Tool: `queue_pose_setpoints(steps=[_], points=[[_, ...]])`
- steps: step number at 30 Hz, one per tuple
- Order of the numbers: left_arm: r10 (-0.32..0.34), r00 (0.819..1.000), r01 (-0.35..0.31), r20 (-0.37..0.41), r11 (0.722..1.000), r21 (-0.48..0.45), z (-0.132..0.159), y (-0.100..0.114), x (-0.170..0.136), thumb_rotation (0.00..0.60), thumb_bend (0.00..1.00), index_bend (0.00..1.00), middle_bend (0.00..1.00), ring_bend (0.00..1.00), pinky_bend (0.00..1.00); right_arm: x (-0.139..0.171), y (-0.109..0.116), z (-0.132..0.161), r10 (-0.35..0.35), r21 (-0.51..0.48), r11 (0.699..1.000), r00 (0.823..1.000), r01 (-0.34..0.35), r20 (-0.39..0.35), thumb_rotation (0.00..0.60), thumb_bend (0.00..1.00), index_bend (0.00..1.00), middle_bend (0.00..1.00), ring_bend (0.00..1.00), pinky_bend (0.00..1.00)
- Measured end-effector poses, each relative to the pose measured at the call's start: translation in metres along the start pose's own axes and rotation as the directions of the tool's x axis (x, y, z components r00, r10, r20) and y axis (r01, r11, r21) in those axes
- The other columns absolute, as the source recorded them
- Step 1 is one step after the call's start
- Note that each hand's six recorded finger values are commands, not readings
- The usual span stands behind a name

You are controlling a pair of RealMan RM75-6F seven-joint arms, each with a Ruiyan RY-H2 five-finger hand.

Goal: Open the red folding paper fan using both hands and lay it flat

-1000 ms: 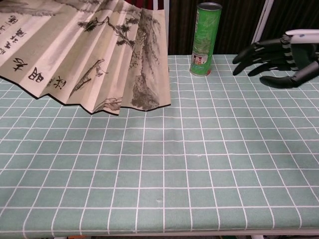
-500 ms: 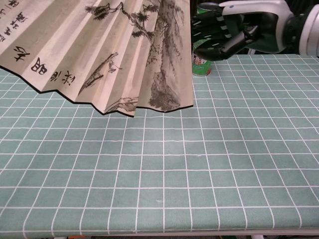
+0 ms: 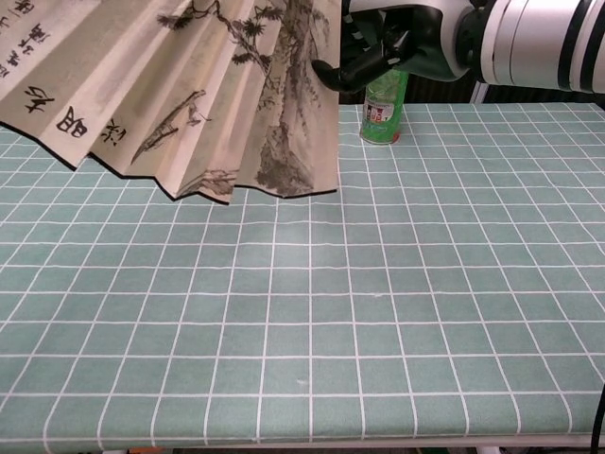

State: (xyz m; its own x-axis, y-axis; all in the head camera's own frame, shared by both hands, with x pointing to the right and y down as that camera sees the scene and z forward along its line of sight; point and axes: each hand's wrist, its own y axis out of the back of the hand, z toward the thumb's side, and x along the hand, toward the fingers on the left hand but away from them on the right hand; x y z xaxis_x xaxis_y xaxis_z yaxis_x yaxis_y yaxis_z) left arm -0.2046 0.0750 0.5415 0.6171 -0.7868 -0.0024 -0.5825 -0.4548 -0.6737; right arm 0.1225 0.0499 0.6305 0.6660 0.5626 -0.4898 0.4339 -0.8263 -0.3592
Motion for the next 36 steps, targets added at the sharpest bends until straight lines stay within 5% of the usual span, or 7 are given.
queue_pose_setpoints(steps=[8, 15, 21, 31, 36], points=[[-0.009, 1.0, 0.012, -0.016, 0.988, 0.155, -0.024, -0.003, -0.015, 0.6, 0.38, 0.6, 0.72, 0.73, 0.85, 0.006, 0.021, -0.011, -0.126, 0.181, 0.975, 0.992, 0.125, -0.004, 0.6, 0.67, 0.64, 0.3, 0.13, 0.12], [-0.018, 1.0, 0.011, 0.016, 0.933, 0.359, -0.041, -0.014, -0.029, 0.6, 0.38, 0.6, 0.72, 0.72, 0.84, 0.028, 0.041, -0.027, -0.259, 0.368, 0.895, 0.965, 0.251, -0.029, 0.6, 0.67, 0.64, 0.3, 0.13, 0.12], [-0.05, 0.997, 0.005, 0.066, 0.833, 0.554, -0.052, -0.033, -0.04, 0.6, 0.38, 0.6, 0.71, 0.71, 0.83, 0.047, 0.049, -0.04, -0.35, 0.492, 0.8, 0.933, 0.342, -0.079, 0.6, 0.66, 0.64, 0.3, 0.13, 0.02], [-0.123, 0.987, -0.005, 0.108, 0.64, 0.769, -0.064, -0.069, -0.052, 0.6, 0.38, 0.58, 0.67, 0.68, 0.76, 0.079, 0.044, -0.069, -0.503, 0.659, 0.576, 0.845, 0.484, -0.181, 0.6, 0.63, 0.62, 0.29, 0.12, 0.0], [-0.172, 0.981, 0.029, 0.085, 0.571, 0.82, -0.064, -0.085, -0.053, 0.6, 0.38, 0.56, 0.64, 0.65, 0.74, 0.088, 0.033, -0.084, -0.518, 0.716, 0.504, 0.832, 0.484, -0.198, 0.6, 0.63, 0.59, 0.28, 0.12, 0.0]])
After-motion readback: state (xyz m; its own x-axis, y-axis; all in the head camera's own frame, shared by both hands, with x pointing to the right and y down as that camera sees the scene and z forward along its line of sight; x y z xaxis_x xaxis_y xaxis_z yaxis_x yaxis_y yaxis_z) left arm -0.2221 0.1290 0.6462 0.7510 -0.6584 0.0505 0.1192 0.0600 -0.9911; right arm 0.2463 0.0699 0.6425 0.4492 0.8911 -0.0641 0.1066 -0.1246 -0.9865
